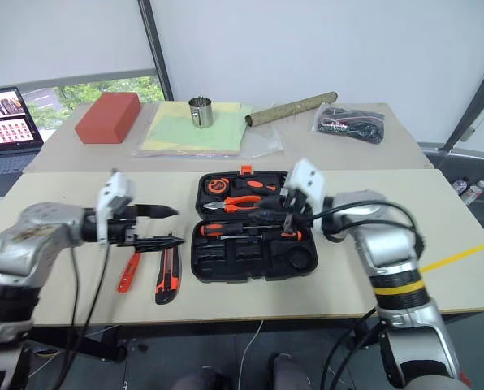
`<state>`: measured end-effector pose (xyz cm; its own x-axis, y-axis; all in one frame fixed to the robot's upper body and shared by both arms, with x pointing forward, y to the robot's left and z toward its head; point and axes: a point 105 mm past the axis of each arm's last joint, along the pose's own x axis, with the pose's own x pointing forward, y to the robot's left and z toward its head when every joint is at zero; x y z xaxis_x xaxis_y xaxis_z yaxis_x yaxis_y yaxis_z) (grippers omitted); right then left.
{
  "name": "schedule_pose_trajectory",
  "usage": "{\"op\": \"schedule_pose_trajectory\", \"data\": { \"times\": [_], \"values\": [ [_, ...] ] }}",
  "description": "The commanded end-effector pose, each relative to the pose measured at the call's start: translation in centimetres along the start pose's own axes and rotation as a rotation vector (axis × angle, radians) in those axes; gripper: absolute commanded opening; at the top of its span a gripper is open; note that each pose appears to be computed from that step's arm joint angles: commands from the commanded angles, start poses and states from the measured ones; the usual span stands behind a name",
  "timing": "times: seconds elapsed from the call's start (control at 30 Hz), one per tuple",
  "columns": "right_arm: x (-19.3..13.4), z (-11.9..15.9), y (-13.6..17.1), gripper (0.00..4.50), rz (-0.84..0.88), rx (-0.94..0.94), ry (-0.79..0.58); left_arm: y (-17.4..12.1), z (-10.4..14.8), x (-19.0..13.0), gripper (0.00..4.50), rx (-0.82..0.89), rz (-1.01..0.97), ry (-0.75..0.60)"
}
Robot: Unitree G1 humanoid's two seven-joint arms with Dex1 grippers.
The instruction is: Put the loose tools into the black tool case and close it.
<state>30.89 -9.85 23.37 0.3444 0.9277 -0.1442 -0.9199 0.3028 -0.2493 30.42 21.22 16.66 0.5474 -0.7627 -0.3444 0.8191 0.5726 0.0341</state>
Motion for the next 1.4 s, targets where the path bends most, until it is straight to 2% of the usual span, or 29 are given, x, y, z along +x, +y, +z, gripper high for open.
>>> {"op": "schedule_pose_trajectory", "data": {
  "times": [0.03,0.13,0.17,0.23,0.3,0.43,0.67,0.87,0.97,1.17,1.3,1.4],
  "values": [
    [-1.1,2.4,3.1,3.22,0.085,0.021,-0.063,0.9,-1.8,-5.2,4.50,-0.055,0.227,0.017],
    [-1.5,2.2,4.3,4.24,0.110,0.027,-0.047,1.4,-4.0,-7.9,4.50,-0.103,0.363,0.069],
    [-1.5,2.0,4.5,4.44,0.108,0.035,-0.040,1.8,-4.5,-8.5,4.50,-0.125,0.412,0.082],
    [-1.6,1.5,4.7,4.44,0.096,0.058,-0.029,2.5,-5.0,-9.1,4.50,-0.168,0.477,0.101],
    [-1.7,1.0,4.9,4.44,0.084,0.064,-0.018,2.2,-5.0,-8.3,4.50,-0.207,0.461,0.116],
    [-1.6,0.8,4.8,4.44,0.036,0.055,-0.016,1.2,-4.6,-5.9,4.50,-0.313,0.394,0.162],
    [-1.5,0.4,5.2,4.44,0.005,0.040,-0.004,0.8,-4.8,-1.9,4.50,-0.416,0.405,0.295],
    [-1.3,0.2,5.7,4.44,-0.001,0.033,-0.002,0.4,-7.9,0.2,4.50,-0.434,0.412,0.430],
    [-1.2,0.3,5.7,4.50,-0.008,0.024,-0.001,0.1,-9.0,0.5,3.88,-0.432,0.417,0.472],
    [-1.6,0.2,5.8,4.50,-0.006,0.008,0.014,0.8,-10.3,-0.4,1.73,-0.392,0.488,0.522],
    [-2.0,-0.2,6.3,4.50,0.016,0.032,0.031,2.9,-10.2,-1.7,0.42,-0.379,0.610,0.503],
    [-2.4,-0.3,6.6,4.50,0.041,0.058,0.038,5.4,-8.7,-2.9,0.38,-0.329,0.693,0.413]
  ]
}}
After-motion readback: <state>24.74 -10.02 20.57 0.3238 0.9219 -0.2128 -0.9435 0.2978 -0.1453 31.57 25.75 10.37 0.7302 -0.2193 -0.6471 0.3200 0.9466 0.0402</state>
